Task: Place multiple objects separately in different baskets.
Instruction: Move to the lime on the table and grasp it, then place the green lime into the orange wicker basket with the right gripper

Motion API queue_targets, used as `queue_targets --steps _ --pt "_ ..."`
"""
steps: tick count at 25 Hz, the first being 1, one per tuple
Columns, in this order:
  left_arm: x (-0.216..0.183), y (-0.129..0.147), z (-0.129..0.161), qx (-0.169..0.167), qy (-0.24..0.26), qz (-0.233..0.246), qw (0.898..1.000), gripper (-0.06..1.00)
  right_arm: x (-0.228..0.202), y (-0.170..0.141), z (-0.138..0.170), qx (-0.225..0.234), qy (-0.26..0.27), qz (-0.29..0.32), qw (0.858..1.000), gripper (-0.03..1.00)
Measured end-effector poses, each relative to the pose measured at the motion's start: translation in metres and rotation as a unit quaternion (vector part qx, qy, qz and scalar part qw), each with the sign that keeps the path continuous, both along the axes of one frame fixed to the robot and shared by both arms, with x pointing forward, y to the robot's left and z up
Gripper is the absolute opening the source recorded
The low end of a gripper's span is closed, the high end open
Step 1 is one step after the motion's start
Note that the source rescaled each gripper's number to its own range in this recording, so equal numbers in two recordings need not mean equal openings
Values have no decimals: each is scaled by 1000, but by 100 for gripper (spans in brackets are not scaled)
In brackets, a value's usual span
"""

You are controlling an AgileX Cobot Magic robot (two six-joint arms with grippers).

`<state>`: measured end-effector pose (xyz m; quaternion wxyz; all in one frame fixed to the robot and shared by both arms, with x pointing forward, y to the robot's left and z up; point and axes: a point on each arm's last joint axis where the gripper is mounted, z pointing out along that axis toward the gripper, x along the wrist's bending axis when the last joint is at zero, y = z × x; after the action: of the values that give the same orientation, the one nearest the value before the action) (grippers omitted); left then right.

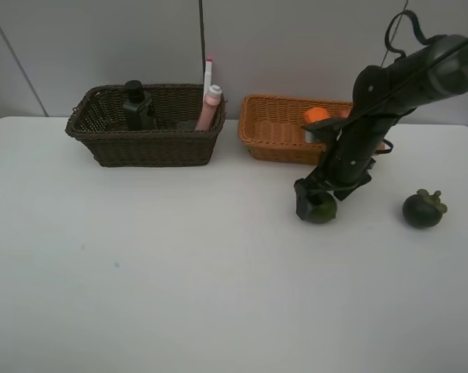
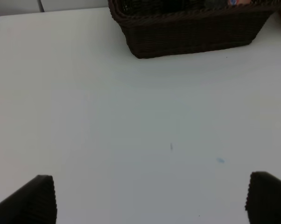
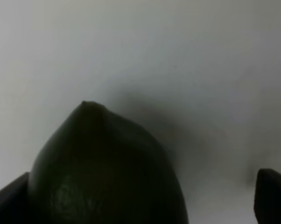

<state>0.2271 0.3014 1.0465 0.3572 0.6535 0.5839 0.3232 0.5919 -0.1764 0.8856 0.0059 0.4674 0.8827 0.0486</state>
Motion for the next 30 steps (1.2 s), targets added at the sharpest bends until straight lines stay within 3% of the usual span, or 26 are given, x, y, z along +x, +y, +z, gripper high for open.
queue_targets --steps 5,7,10,15,18,25,30 --pt "0 0 0 0 0 0 1000 100 1 0 -7 -2 -1 1 1000 95" --pt "0 0 0 0 0 0 1000 100 2 0 -7 -1 -2 1 1000 83" --pt "0 0 0 0 0 0 1000 100 2 0 -7 -1 -2 1 1000 55" --pt "0 0 0 0 0 0 1000 100 1 0 -6 -3 5 -1 1000 56" --pt "0 0 0 0 0 0 1000 100 5 2 12 0 4 -9 1000 56" --pt "0 0 0 0 0 0 1000 100 40 14 102 49 -111 -46 991 56" --pt "0 0 0 0 0 0 1000 100 70 24 115 70 -151 -59 984 56"
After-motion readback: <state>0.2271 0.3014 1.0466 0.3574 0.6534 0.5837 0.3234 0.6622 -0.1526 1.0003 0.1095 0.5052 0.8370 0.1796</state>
